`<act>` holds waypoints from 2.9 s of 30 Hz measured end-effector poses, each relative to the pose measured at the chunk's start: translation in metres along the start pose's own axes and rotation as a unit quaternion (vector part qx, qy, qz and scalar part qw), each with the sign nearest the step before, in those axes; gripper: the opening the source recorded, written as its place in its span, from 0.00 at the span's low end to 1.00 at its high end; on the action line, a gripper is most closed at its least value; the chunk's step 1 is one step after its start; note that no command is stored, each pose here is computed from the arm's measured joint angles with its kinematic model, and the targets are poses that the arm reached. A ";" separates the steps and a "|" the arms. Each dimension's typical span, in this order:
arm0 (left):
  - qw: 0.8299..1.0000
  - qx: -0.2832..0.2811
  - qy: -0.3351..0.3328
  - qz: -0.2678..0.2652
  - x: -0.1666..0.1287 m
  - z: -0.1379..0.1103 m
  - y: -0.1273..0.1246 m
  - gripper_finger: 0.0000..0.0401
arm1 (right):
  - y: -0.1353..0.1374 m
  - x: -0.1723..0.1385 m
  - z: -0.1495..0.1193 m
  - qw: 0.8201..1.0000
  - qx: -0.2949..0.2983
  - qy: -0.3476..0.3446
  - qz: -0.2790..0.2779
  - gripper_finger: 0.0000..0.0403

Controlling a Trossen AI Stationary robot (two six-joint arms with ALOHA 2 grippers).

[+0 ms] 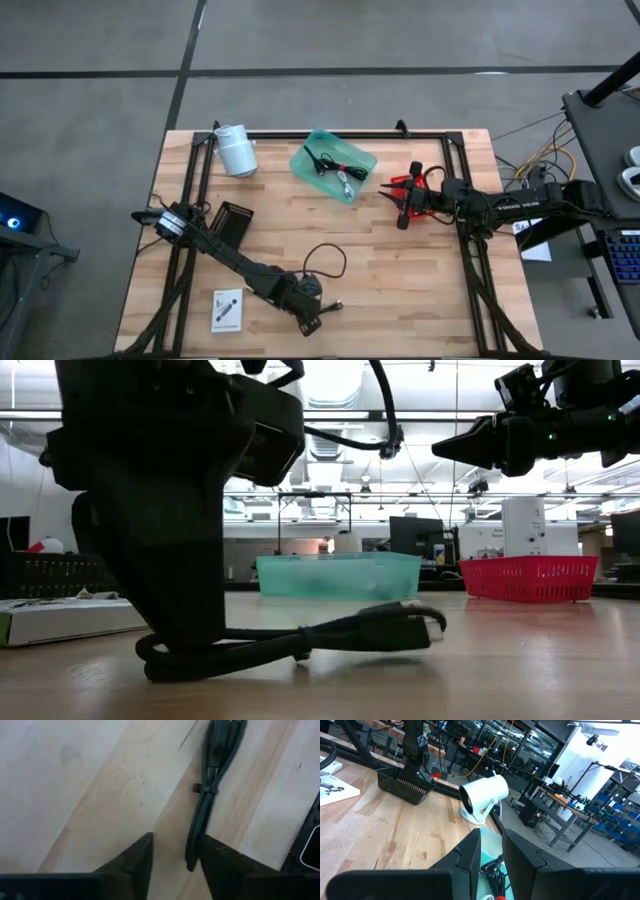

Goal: Pick and place items into bin
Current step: Put the black charger cable in the green bin, then put the top white card reader box into the black bin

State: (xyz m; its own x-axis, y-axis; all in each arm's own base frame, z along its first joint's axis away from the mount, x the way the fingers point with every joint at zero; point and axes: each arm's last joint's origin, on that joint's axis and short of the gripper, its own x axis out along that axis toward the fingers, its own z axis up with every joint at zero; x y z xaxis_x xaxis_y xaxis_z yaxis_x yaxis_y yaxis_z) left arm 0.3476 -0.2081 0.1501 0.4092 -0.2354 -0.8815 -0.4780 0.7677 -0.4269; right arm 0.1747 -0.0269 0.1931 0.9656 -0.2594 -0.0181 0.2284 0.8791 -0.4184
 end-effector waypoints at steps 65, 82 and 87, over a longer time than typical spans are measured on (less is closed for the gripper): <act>0.897 0.308 -0.206 0.241 -0.173 0.244 0.255 0.22 | -0.005 0.004 0.012 0.999 -0.043 -0.015 -0.008 0.17; 0.958 0.215 -0.040 0.188 -0.157 0.178 0.191 0.37 | -0.005 0.004 0.012 0.996 -0.084 -0.014 -0.009 0.17; 0.964 0.198 -0.020 0.176 -0.144 0.158 0.165 0.37 | -0.005 0.004 0.012 0.996 -0.090 -0.015 -0.009 0.17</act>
State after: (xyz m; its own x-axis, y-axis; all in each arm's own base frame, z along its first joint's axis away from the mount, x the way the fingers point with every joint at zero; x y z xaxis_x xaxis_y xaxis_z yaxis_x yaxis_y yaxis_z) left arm 0.3326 0.0468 0.2386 0.3097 0.0984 -0.9457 -0.2617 0.9650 0.0147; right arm 0.1789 -0.0275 0.2057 0.9655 -0.2598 0.0165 0.2218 0.7880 -0.5743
